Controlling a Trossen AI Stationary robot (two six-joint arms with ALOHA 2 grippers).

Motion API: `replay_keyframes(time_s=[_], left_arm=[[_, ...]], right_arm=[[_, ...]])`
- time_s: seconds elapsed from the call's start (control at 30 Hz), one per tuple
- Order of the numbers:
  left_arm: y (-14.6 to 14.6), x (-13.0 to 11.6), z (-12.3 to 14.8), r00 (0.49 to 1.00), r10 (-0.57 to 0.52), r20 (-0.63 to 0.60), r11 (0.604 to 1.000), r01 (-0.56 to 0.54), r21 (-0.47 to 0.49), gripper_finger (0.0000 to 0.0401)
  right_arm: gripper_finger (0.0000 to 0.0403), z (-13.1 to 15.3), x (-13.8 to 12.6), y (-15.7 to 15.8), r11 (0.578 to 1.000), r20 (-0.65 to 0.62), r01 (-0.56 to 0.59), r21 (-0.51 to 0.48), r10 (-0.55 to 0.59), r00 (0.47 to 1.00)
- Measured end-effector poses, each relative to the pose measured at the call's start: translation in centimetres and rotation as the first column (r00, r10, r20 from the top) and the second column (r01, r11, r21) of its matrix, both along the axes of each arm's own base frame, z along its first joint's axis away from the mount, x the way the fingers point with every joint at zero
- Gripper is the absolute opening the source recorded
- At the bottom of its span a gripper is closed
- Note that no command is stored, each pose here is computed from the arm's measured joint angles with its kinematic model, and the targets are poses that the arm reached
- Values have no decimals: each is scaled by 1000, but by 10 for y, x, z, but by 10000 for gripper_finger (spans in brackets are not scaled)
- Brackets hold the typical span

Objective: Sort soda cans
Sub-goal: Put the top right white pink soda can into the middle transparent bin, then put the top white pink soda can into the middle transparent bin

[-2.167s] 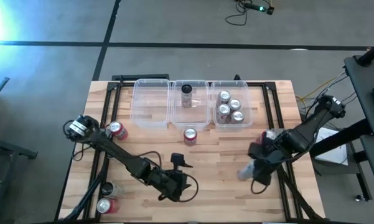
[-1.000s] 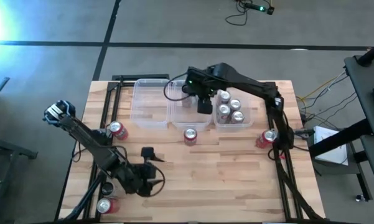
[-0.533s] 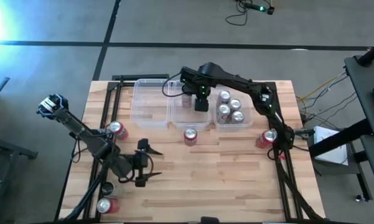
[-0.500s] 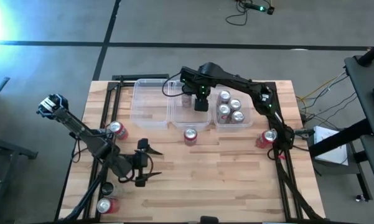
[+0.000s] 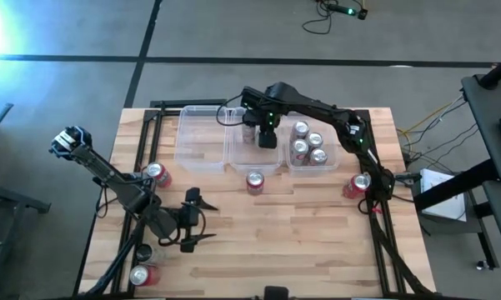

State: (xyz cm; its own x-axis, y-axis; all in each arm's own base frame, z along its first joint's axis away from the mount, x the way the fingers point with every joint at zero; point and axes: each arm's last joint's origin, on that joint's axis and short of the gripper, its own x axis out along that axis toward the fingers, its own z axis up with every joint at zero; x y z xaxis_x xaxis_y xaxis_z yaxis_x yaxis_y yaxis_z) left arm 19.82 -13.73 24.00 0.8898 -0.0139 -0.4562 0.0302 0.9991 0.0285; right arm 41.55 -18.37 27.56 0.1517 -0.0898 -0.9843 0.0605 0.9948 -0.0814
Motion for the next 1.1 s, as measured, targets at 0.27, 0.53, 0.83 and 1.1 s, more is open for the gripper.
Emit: replay_keyframes(time_s=[0.27, 0.53, 0.83, 1.1], left_arm=[[3, -5, 9, 999, -24, 23, 998, 26, -58, 348], [11, -15, 20, 999, -11, 35, 997, 14, -71, 348], [25, -31, 38, 997, 55, -45, 993, -60, -105, 348], [41, -55, 82, 881, 233, -411, 953, -292, -86, 348]], right_arm=[[284, -10, 3, -3, 1000, -21, -5, 3, 5, 1000], [308, -8, 5, -5, 999, -5, 14, -42, -14, 1000], [312, 26, -5, 15, 997, 30, 36, -74, -34, 999], [282, 89, -29, 74, 992, 134, 75, -104, -61, 989]])
